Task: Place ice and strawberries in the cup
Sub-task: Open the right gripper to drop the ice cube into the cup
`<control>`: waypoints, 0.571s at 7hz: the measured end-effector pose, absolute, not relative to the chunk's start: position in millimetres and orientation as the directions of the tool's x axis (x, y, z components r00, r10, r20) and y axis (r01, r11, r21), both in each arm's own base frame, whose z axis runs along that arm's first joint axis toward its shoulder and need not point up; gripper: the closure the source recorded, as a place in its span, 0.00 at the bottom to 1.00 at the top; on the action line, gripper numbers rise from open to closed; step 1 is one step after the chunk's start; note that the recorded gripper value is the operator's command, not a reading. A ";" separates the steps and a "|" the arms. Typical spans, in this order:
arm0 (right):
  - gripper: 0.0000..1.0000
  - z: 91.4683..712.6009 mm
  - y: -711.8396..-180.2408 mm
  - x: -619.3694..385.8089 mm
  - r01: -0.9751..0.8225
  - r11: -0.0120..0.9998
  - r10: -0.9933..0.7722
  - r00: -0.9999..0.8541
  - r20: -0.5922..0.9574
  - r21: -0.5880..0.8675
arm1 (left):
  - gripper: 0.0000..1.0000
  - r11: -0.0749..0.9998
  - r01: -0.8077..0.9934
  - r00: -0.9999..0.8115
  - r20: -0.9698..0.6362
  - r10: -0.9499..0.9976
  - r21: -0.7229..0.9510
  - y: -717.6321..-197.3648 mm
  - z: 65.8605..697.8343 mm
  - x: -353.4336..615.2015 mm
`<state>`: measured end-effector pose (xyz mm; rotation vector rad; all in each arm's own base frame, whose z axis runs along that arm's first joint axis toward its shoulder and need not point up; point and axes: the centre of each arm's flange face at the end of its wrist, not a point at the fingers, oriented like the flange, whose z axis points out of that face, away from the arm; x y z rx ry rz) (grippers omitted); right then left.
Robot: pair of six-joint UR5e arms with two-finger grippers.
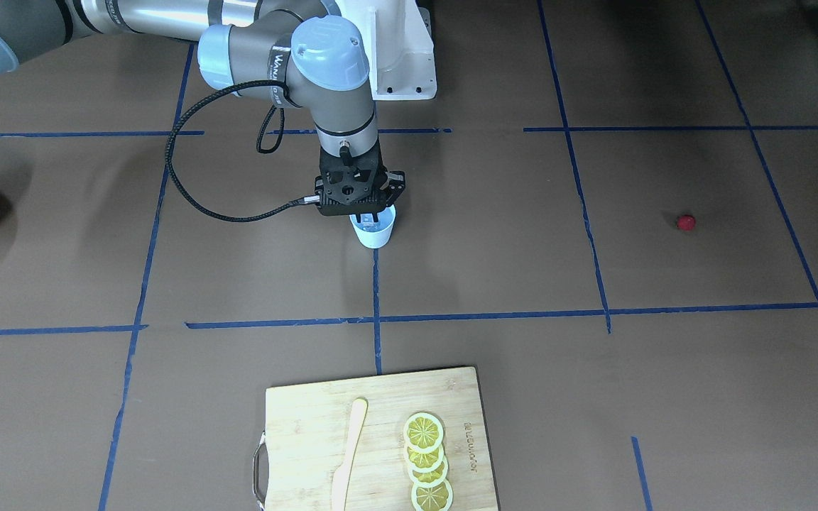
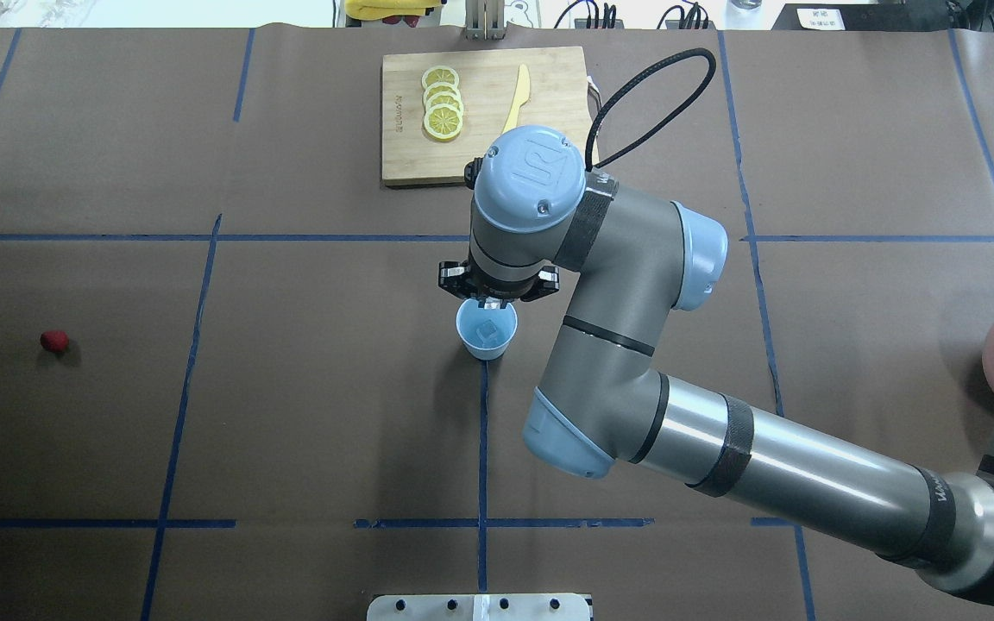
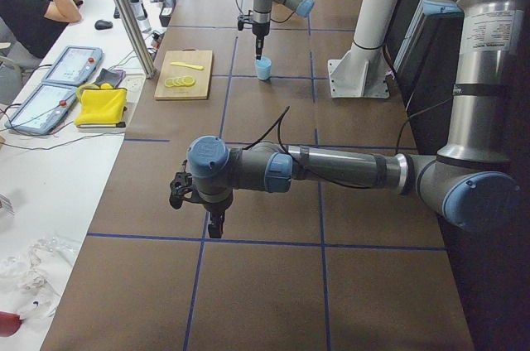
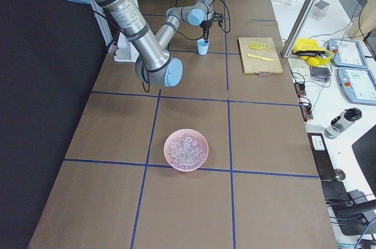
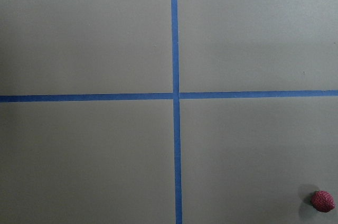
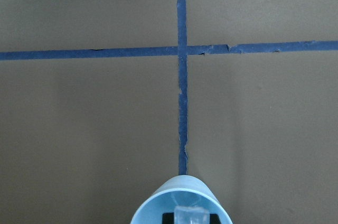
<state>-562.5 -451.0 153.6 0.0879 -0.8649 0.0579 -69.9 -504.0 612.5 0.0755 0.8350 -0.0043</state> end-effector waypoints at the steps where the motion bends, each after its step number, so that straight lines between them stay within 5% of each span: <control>1: 0.90 153.1 -449.2 -564.0 -0.084 0.995 0.013 0.647 0.762 0.054 | 0.00 0.997 0.033 0.671 -0.741 0.025 0.064 -504.0 613.1 -69.9; 3: 0.52 152.3 -447.1 -565.8 -0.080 0.995 0.010 0.647 0.763 0.055 | 0.00 0.998 0.033 0.671 -0.741 0.023 0.061 -504.0 615.1 -69.9; 4: 0.41 151.5 -446.7 -565.8 -0.080 0.995 0.009 0.646 0.764 0.056 | 0.00 0.998 0.033 0.671 -0.741 0.022 0.060 -504.0 615.3 -69.9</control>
